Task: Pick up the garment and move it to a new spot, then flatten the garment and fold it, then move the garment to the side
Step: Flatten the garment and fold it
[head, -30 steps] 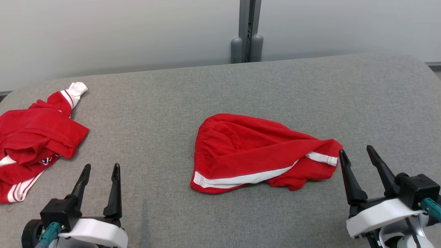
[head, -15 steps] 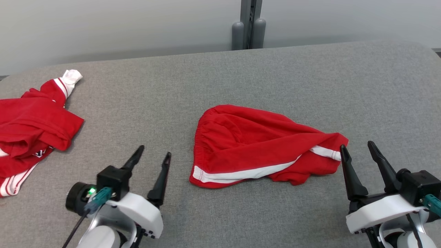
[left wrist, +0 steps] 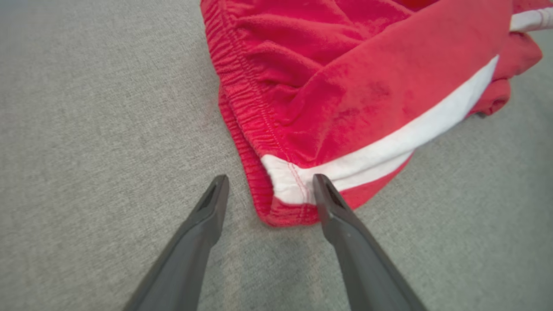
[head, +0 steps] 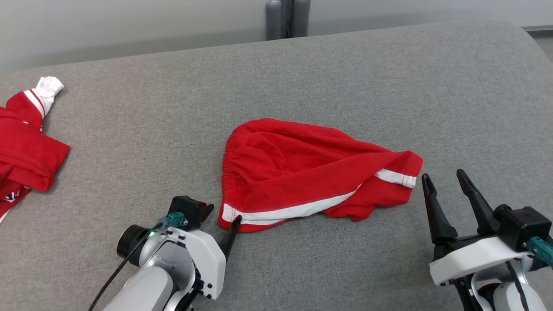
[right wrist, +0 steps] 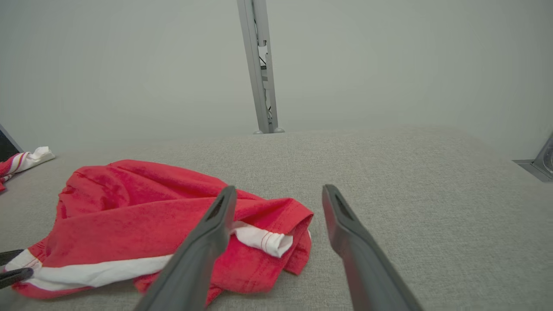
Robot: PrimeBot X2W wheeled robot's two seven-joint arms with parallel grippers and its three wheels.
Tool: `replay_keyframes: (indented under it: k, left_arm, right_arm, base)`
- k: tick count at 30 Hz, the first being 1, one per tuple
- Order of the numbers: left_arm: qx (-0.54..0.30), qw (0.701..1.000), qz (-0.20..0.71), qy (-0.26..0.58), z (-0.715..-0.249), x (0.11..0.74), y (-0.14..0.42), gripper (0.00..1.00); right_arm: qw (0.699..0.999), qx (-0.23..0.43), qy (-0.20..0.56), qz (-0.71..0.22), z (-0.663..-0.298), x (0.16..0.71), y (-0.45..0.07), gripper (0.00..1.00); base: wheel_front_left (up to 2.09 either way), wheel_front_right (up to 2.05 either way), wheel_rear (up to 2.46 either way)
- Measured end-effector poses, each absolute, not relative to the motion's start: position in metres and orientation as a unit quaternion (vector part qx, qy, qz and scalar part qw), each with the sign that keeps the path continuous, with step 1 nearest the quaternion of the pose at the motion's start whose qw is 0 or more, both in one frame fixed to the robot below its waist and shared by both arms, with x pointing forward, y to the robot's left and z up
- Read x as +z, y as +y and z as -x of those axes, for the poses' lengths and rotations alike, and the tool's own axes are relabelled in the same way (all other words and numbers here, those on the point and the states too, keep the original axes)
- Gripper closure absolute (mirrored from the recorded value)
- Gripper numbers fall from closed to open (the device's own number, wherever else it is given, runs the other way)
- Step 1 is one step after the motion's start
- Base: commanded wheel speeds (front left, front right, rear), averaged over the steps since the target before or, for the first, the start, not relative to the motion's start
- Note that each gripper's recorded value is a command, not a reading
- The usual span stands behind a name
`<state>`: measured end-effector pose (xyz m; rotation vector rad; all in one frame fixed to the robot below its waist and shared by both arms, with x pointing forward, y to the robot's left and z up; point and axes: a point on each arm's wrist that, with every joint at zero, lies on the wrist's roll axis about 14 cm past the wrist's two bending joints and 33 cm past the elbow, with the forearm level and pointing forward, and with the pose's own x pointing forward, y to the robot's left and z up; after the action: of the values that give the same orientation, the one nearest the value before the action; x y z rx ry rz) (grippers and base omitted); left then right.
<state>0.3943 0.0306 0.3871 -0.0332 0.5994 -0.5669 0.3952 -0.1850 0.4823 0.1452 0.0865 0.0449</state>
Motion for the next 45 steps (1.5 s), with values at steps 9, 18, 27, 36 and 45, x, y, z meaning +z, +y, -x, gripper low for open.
replay_keyframes:
  k: [9, 18, 27, 36, 45]
  left_arm:
    - [-0.288, 0.909, 0.015, 0.3, -0.4, 0.379, 0.026, 1.0]
    - [-0.284, 0.916, 0.012, 0.282, -0.404, 0.388, 0.031, 1.0]
    - [-0.277, 0.921, 0.012, 0.272, -0.406, 0.392, 0.035, 1.0]
    - [-0.273, 0.936, 0.025, 0.223, -0.416, 0.415, 0.036, 1.0]
    - [-0.253, 0.961, 0.065, 0.095, -0.442, 0.494, 0.047, 1.0]
  right_arm:
    - [0.995, -0.001, 0.072, -0.073, -0.389, 0.464, -0.199, 0.0]
    - [0.985, 0.014, 0.159, -0.065, -0.385, 0.42, -0.189, 0.0]
    - [0.982, 0.062, 0.166, -0.057, -0.407, 0.412, -0.161, 0.87]
    - [0.986, 0.071, 0.145, -0.05, -0.413, 0.423, -0.162, 1.0]
    - [0.997, 0.078, 0.011, -0.026, -0.435, 0.514, -0.174, 1.0]
  base:
    - [0.0, 0.0, 0.0]
    - [0.0, 0.0, 0.0]
    - [0.0, 0.0, 0.0]
    - [0.0, 0.0, 0.0]
    - [0.0, 0.0, 0.0]
